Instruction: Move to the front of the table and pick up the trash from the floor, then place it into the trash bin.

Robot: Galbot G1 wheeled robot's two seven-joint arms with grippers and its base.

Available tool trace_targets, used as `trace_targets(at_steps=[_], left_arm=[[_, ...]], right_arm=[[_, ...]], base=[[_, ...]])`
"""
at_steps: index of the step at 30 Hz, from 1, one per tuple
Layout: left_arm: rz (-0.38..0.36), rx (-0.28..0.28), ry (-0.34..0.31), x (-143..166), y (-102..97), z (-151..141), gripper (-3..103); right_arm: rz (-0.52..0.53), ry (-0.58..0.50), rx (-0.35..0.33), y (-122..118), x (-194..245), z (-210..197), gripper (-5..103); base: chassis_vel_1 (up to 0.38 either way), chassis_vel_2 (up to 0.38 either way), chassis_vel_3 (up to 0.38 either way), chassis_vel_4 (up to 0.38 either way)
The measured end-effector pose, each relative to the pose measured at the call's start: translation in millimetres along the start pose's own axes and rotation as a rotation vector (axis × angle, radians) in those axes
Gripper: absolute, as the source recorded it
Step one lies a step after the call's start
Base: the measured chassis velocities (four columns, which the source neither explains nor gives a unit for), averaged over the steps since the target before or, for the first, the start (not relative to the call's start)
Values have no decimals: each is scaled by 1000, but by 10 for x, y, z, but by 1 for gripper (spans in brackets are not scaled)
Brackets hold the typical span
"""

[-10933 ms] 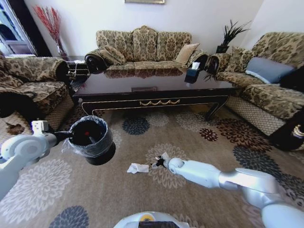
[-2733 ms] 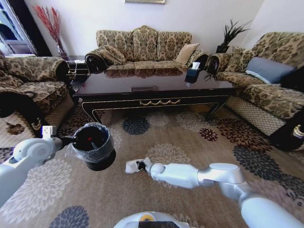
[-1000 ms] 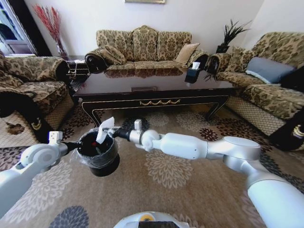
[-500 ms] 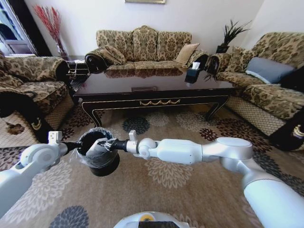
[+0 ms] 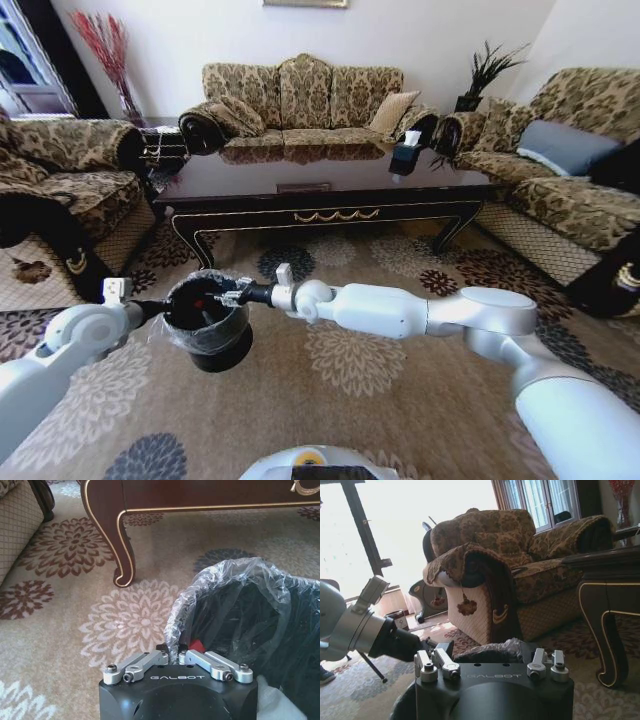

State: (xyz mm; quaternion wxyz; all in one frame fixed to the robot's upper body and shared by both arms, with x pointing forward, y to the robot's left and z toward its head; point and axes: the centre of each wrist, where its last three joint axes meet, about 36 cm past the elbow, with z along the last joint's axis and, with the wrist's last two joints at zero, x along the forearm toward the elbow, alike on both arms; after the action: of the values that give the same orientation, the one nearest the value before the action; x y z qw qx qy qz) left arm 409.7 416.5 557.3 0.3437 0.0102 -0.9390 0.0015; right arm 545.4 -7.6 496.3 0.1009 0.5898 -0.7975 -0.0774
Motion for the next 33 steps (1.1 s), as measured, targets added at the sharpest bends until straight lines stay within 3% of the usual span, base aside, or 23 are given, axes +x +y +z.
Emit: trace_targets(at_steps=[2,4,7,8,9,12,13,15,16,19,28,33], left_arm=[[11,7,12,-12,-38,86,3],[10,9,16,-20,-44,114,3],[10,23,30,-72,-87,253,3],[12,29,34,-92,-106,301,3],[12,29,34,-92,-106,301,3],[6,43,39,-160,-170,460,3],[3,50,40,-181,-185,514,3],[2,54,40,-191,-192,541,3],[-3,63,40,-213,-206,605,3],[-14,58,17,-305,-219,758,3],[-53,76,-78,-597,-201,1077,3],[-64,99,-85,-714,-200,1210,3]], right_arm=[[89,-74,-43,-8,1,-61,84],[123,-93,-51,-38,12,-82,84],[341,-154,-49,-293,138,-181,99],[421,-160,-29,-394,198,-193,100],[421,-160,-29,-394,198,-193,100],[643,-172,24,-727,461,-208,100],[717,-184,21,-852,601,-228,100],[744,-190,18,-897,660,-243,100],[824,-207,5,-1013,841,-269,100],[935,-240,-45,-1135,1129,-233,100],[1092,-329,-71,-1304,1740,-132,100],[1131,-336,-63,-1337,1916,-129,100]], base=[[0,0,0,0],[0,0,0,0],[0,0,0,0],[0,0,0,0],[0,0,0,0],[0,0,0,0],[0,0,0,0],[0,0,0,0],[0,0,0,0],[0,0,0,0],[0,0,0,0],[0,0,0,0]])
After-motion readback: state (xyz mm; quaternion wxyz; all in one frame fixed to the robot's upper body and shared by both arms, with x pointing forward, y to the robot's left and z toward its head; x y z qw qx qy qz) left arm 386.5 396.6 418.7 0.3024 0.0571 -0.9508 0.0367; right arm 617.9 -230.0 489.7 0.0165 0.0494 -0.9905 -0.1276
